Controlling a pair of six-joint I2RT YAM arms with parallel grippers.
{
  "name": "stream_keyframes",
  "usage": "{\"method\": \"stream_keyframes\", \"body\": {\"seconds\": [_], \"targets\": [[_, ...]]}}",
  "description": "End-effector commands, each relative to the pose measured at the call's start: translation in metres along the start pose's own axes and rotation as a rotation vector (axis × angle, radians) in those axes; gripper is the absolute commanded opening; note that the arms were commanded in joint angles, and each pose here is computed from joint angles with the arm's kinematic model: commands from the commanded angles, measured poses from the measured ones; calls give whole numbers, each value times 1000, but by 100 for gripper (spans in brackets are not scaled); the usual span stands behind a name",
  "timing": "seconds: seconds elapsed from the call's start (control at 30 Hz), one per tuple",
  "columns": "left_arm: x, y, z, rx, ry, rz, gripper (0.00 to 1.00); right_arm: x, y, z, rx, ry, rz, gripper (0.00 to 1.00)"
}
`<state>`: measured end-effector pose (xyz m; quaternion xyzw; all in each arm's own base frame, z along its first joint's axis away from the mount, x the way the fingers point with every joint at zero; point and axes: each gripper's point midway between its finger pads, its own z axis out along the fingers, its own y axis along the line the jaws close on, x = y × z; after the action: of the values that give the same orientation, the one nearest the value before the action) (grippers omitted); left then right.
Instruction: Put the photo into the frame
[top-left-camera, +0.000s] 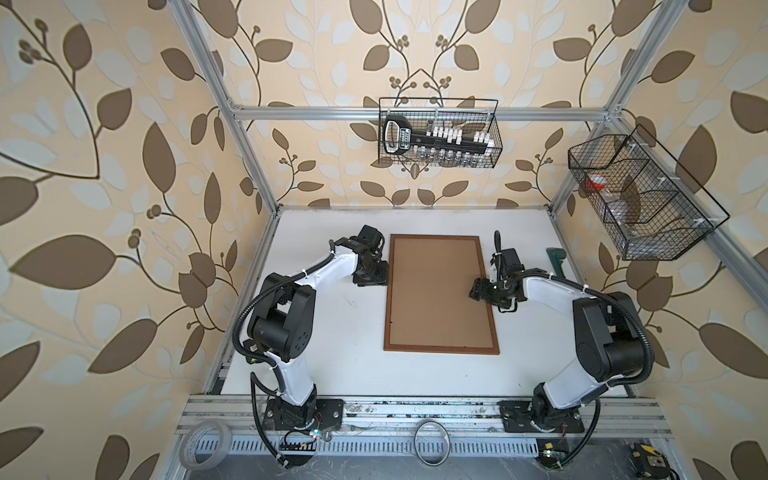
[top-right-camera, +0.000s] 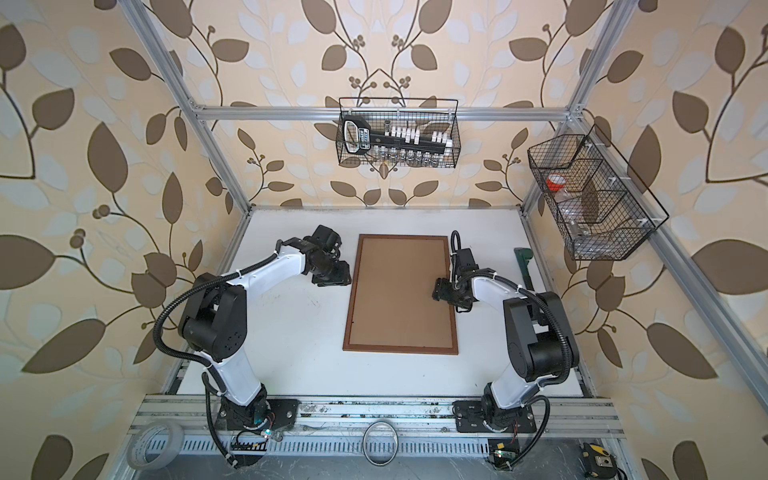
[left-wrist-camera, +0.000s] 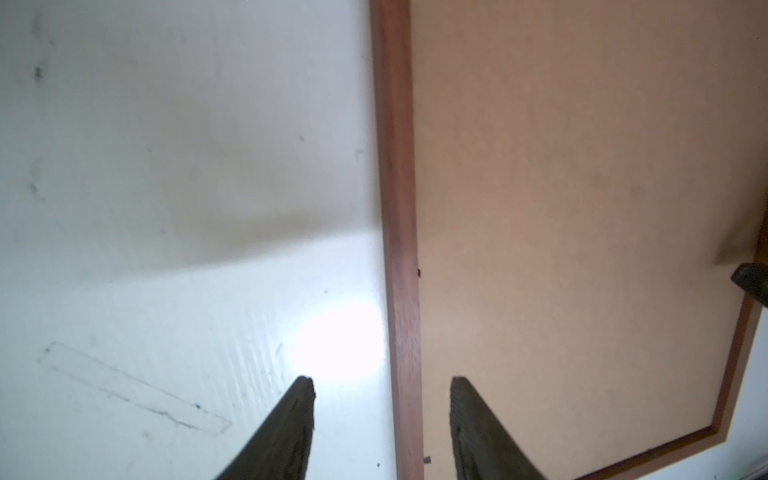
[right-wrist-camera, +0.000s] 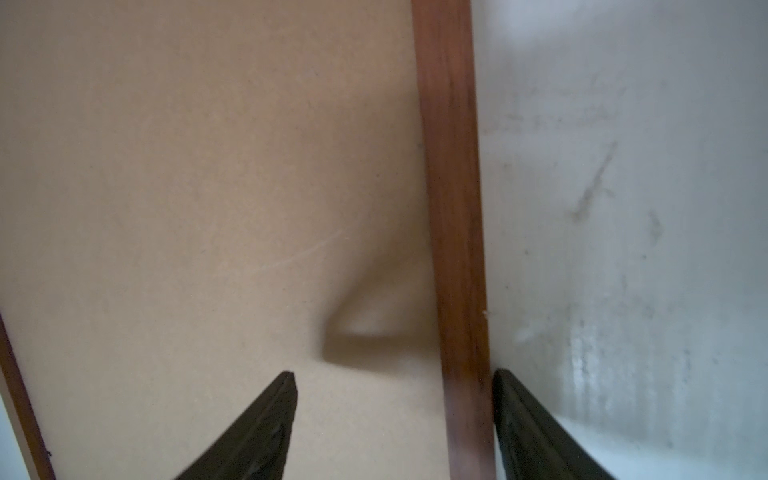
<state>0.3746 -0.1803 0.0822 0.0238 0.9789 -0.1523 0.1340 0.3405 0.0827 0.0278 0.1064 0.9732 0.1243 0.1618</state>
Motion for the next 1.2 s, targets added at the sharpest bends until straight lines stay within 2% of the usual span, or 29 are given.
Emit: {"method": "stream_keyframes", "body": {"seconds": [0.0, 0.23, 0.57, 0.77, 1.0, 1.17], "targets": [[-8, -20, 5, 80, 17, 116, 54, 5, 10, 4, -44, 44, 2, 74], [-6, -3, 33, 21, 69, 107, 52, 4, 11, 4, -52, 42, 2, 74], [-15, 13, 45, 15, 57, 51, 41, 7, 9, 7, -44, 47, -1, 74], [-11, 13, 53, 27, 77, 53, 40, 7, 8, 7, -37, 48, -5, 74], [-8, 8, 56, 57, 93, 45, 39, 8, 7, 8, -35, 48, -3, 74], [-16, 5, 36, 64, 29, 37, 39, 7, 7, 7, -36, 49, -5, 74]]}}
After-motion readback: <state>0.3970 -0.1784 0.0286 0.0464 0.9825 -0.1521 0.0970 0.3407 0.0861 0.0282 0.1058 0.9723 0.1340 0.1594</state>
